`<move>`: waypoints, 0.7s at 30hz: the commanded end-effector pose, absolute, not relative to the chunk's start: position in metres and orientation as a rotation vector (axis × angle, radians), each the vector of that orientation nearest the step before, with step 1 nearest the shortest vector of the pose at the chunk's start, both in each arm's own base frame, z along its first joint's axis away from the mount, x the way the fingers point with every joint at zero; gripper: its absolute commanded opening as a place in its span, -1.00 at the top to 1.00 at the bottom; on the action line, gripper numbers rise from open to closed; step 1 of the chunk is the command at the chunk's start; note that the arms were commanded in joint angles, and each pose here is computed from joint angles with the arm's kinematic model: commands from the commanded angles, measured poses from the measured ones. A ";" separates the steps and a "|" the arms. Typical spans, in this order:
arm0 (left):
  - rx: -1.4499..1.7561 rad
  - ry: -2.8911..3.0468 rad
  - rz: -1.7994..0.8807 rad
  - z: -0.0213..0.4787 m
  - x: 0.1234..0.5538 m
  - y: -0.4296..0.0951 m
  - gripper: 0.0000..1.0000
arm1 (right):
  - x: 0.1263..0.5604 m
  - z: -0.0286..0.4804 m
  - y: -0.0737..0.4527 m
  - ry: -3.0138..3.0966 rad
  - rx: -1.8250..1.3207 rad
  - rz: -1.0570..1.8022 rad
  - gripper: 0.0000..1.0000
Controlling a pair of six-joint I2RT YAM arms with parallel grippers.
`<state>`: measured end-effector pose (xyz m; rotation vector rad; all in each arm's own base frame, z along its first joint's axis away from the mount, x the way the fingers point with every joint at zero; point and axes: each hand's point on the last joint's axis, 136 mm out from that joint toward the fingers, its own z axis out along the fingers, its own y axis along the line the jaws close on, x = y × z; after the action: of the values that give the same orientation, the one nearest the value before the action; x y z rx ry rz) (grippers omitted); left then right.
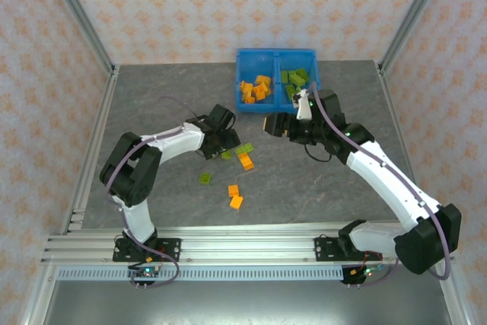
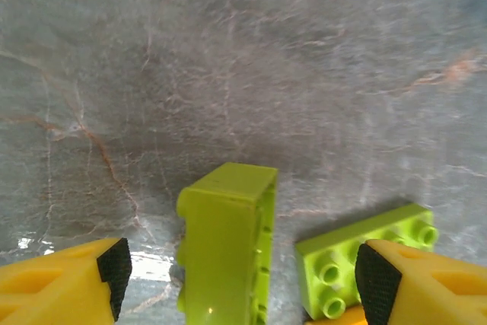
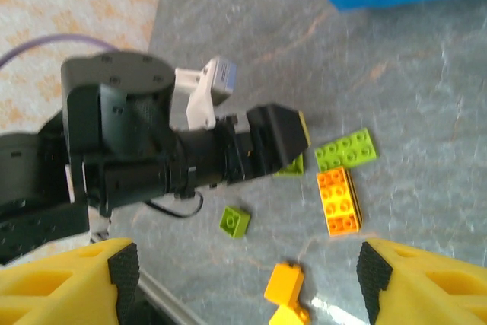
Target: Sort the legos into containers by color
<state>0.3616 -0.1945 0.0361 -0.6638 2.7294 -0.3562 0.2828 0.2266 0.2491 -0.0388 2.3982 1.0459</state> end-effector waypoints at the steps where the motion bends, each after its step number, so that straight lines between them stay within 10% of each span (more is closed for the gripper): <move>1: -0.736 2.701 -0.366 0.040 0.369 -0.200 -0.54 | 0.267 0.257 0.228 2.409 -0.042 1.099 -0.55; 11: -0.766 2.713 -0.375 0.024 0.374 -0.205 0.31 | 0.263 0.244 0.232 2.444 -0.099 1.095 -0.50; 21: -0.535 2.571 -0.532 0.138 0.403 -0.235 0.55 | 0.269 0.254 0.225 2.402 -0.063 1.042 -0.49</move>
<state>0.3868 -0.2159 0.0588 -0.6906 2.6986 -0.4350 0.2687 0.2298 0.2425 -0.0694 2.4486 1.0708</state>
